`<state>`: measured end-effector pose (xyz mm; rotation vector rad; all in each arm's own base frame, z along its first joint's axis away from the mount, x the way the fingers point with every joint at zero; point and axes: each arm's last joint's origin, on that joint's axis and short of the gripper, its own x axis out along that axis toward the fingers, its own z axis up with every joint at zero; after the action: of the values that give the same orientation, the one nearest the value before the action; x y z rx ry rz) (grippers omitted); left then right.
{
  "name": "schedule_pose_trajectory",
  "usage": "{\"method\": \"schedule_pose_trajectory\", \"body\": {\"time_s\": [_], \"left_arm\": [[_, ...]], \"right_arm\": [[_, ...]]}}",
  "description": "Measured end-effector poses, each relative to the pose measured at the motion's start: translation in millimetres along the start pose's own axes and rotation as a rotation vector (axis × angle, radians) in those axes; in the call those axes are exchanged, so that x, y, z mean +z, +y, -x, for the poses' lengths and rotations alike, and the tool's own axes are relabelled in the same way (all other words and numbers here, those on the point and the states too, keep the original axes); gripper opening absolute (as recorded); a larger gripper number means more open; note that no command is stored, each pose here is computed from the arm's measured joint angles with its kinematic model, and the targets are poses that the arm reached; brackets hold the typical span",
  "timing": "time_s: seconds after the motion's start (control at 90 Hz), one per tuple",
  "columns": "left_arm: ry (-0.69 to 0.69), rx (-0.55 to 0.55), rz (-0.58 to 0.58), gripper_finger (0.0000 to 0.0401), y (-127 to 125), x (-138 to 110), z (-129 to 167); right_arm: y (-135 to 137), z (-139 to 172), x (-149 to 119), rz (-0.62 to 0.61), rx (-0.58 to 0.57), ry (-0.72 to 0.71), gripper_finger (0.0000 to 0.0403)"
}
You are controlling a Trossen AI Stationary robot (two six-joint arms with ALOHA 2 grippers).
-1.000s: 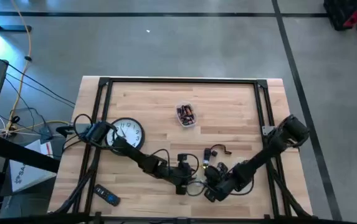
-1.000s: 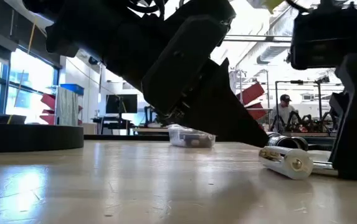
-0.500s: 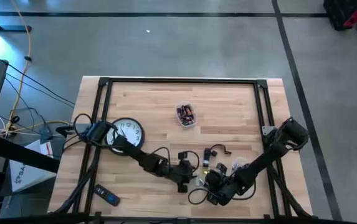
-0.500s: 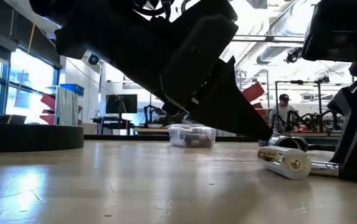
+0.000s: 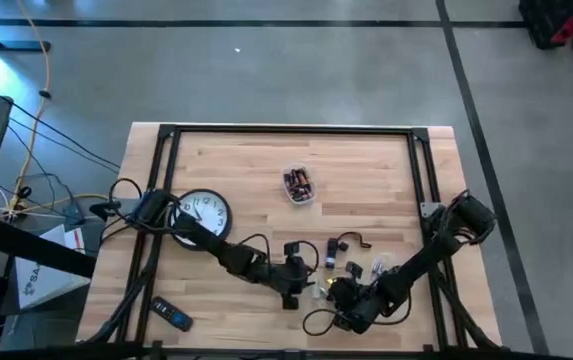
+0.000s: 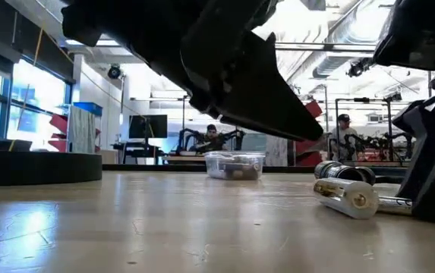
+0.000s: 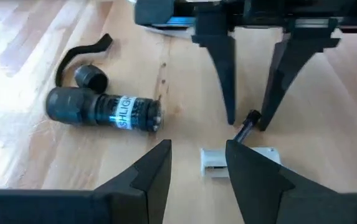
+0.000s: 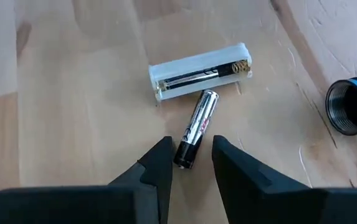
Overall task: Insert battery
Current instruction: Insert the silver battery into the battery holder
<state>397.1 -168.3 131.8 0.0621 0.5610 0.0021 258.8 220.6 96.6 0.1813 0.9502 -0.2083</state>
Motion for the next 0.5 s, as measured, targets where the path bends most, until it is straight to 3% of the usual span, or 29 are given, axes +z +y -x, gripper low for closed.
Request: {"method": "schedule_pose_trajectory", "body": {"time_s": [0.156,0.356,0.5], "left_arm": [[0.005,-0.028,0.022,0.0133,-0.5,0.0,-0.1],[0.001,-0.042,0.033,0.0133,-2.5,0.2,0.4],[0.039,-0.097,0.039,0.0133,-6.3,-3.8,1.0]], "right_arm": [[1.4,1.4,-2.8,0.018,0.002,0.008,0.0073],[1.5,1.4,-3.3,0.05,0.0,0.007,0.001],[0.8,1.9,-2.8,0.02,-0.012,-0.007,0.0005]]}}
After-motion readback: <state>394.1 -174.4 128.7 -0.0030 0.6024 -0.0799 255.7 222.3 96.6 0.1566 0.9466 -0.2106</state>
